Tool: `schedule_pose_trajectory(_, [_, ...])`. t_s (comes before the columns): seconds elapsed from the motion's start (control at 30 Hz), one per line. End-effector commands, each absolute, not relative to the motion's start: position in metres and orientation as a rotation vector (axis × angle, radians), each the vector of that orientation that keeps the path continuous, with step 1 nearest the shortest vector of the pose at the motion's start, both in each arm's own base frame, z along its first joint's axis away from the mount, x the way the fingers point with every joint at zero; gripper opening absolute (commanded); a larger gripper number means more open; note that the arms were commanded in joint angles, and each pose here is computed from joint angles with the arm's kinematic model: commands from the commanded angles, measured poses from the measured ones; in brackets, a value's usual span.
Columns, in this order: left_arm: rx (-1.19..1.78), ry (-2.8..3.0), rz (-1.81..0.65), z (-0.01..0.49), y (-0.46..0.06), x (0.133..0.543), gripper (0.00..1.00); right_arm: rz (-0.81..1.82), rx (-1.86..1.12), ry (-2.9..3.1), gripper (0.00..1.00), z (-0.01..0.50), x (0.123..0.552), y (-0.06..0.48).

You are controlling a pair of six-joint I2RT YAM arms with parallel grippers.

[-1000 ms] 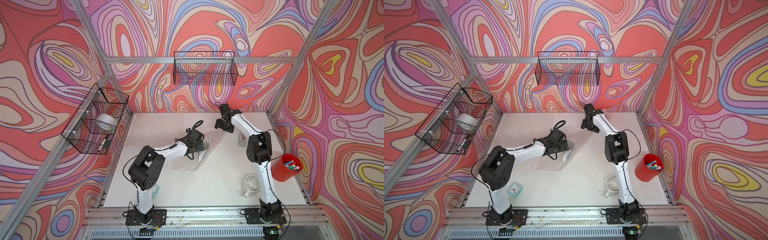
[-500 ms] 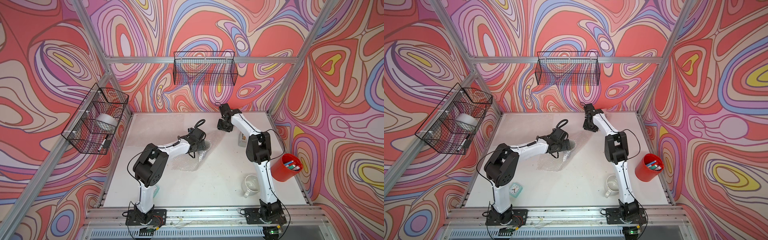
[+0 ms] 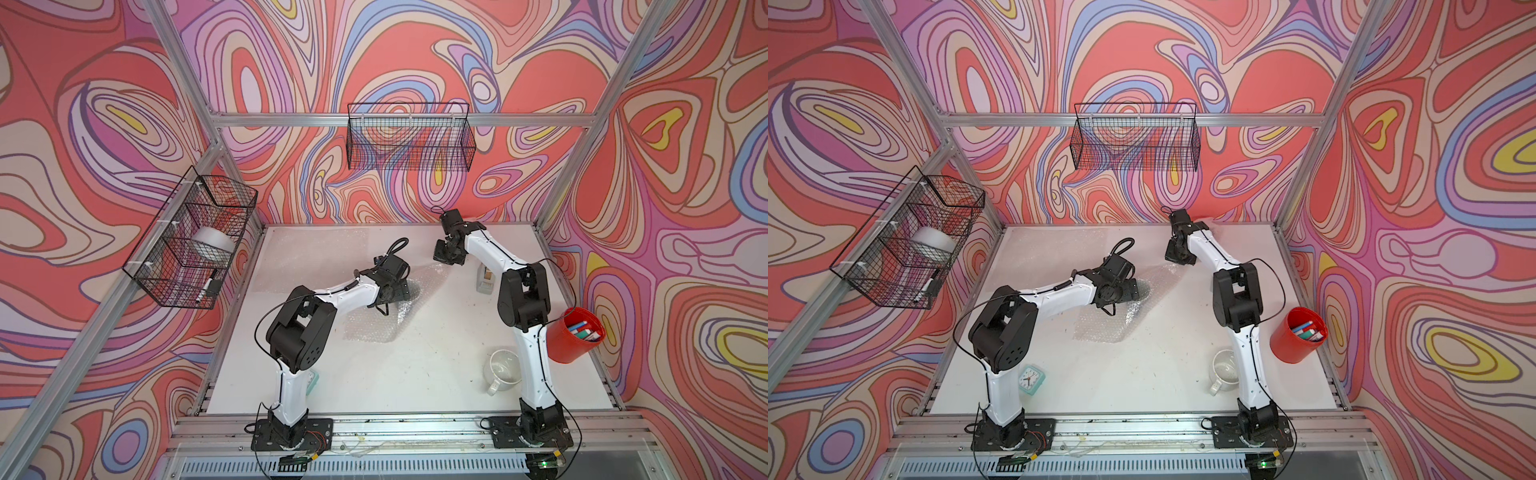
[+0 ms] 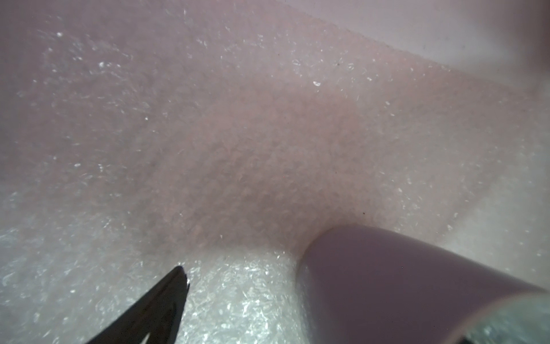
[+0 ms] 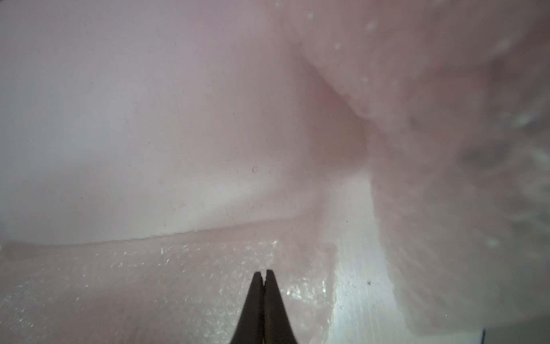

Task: Wrap mugs in bubble wrap
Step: Wrap the mug in bubble wrap.

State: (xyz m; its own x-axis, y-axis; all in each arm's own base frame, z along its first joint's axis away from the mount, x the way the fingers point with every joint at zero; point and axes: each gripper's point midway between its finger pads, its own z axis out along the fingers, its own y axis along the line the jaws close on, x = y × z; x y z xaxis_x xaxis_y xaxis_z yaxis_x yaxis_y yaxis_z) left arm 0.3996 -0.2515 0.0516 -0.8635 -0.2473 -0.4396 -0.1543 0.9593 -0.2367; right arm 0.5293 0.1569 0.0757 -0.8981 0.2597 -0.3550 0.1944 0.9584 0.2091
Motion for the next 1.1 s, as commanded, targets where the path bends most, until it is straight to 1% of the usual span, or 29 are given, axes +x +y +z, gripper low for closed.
schedule_pose_trajectory(0.0, [-0.315, 2.667, -0.233, 0.043, -0.248, 0.398, 0.97, 0.353, 0.264, 2.602, 0.0, 0.121, 0.537, 0.168])
schedule_pose_trajectory(0.2, [-0.319, 2.675, -0.232, 0.042, -0.248, 0.399, 0.97, 0.428, 0.194, 2.571, 0.0, 0.135, 0.529, 0.176])
schedule_pose_trajectory(0.57, [-0.341, 2.688, -0.248, 0.037, -0.247, 0.399, 0.96, 0.775, 0.001, 2.454, 0.0, 0.181, 0.492, 0.219])
schedule_pose_trajectory(0.7, [-0.347, 2.688, -0.251, 0.038, -0.248, 0.399, 0.96, 0.881, -0.048, 2.444, 0.0, 0.189, 0.473, 0.232])
schedule_pose_trajectory(0.9, [-0.354, 2.687, -0.26, 0.039, -0.248, 0.399, 0.96, 0.991, -0.099, 2.452, 0.0, 0.186, 0.445, 0.248])
schedule_pose_trajectory(0.97, [-0.355, 2.689, -0.257, 0.038, -0.248, 0.399, 0.96, 0.974, -0.08, 2.465, 0.0, 0.182, 0.44, 0.246])
schedule_pose_trajectory(1.07, [-0.351, 2.69, -0.252, 0.038, -0.247, 0.398, 0.96, 0.725, 0.053, 2.517, 0.01, 0.166, 0.447, 0.214])
